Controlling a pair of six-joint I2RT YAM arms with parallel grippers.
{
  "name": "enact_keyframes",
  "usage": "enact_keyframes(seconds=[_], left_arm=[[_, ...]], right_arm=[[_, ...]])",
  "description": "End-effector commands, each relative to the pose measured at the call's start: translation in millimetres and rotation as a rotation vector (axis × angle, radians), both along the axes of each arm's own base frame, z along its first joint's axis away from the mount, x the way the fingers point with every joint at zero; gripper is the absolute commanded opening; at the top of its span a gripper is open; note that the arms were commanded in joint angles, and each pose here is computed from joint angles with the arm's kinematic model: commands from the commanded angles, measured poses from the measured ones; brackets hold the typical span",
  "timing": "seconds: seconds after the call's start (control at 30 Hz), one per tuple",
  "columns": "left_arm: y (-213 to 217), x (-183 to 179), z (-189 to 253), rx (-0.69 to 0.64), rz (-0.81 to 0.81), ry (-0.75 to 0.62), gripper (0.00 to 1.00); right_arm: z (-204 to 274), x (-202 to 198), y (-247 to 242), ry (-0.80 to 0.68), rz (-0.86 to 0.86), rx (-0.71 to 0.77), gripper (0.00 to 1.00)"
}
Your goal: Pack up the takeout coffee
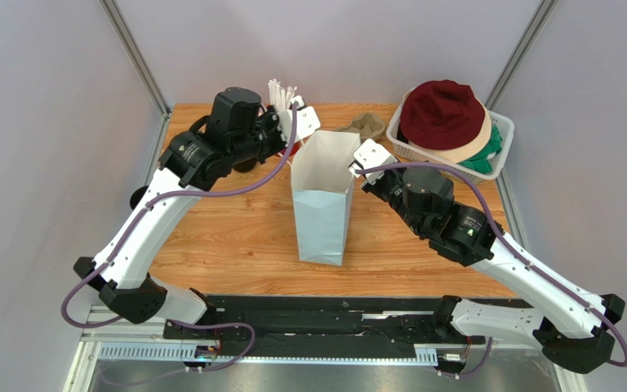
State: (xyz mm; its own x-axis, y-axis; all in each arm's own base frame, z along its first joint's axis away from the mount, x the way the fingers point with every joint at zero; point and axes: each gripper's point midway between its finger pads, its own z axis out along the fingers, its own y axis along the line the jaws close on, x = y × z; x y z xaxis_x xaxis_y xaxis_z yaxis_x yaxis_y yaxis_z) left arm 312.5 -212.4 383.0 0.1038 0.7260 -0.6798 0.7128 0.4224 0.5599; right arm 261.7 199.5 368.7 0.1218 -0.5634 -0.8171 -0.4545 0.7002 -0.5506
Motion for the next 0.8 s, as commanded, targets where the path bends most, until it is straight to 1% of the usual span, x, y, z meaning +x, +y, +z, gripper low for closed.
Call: enact_keyframes(seconds=[0.0,0.07,0.17,0.37,0.43,0.47,0.5,0.57,0.63,0.67,0.7,0.77], left_arm=[[-22,10,11,-0.024,-0.028,-0.021,0.04],[-29,13,13,-0.035,-0.036,-0.026,0.04],[-39,17,13,-0.017,-0.035,-0.043,0.04],[-72,16,16,0.060,-0.082,-0.105,0.04],[-87,14,12,0.087,-0.100,-0.117,0.04],[-92,14,20,0.078,-0.105,-0.135,0.04],[-105,15,13,0.091,-0.116,-0.129,0.04],[-116,15,23,0.066,-0.119,-0.143,0.04],[-137,17,13,0.082,-0.136,-0.132,0.04],[-144,17,23,0.061,-0.139,-0.152,0.05],[-157,19,13,0.078,-0.146,-0.143,0.05],[-172,25,12,0.070,-0.150,-0.153,0.04]], right_arm=[[16,0,-17,-0.031,-0.036,0.073,0.00],[19,3,-28,-0.039,-0.065,0.081,0.00],[22,4,-47,-0.053,-0.103,0.094,0.00],[14,-1,-84,-0.080,-0.172,0.072,0.00],[8,-1,-95,-0.077,-0.194,0.054,0.00],[4,-4,-102,-0.081,-0.205,0.049,0.00],[2,-3,-110,-0.083,-0.235,0.037,0.00],[-5,-5,-122,-0.091,-0.265,0.019,0.00],[-8,-6,-136,-0.096,-0.311,0.010,0.00],[-12,-6,-141,-0.096,-0.325,-0.003,0.00],[-9,-9,-150,-0.108,-0.357,0.003,0.00],[-8,-12,-158,-0.118,-0.382,0.007,0.00]])
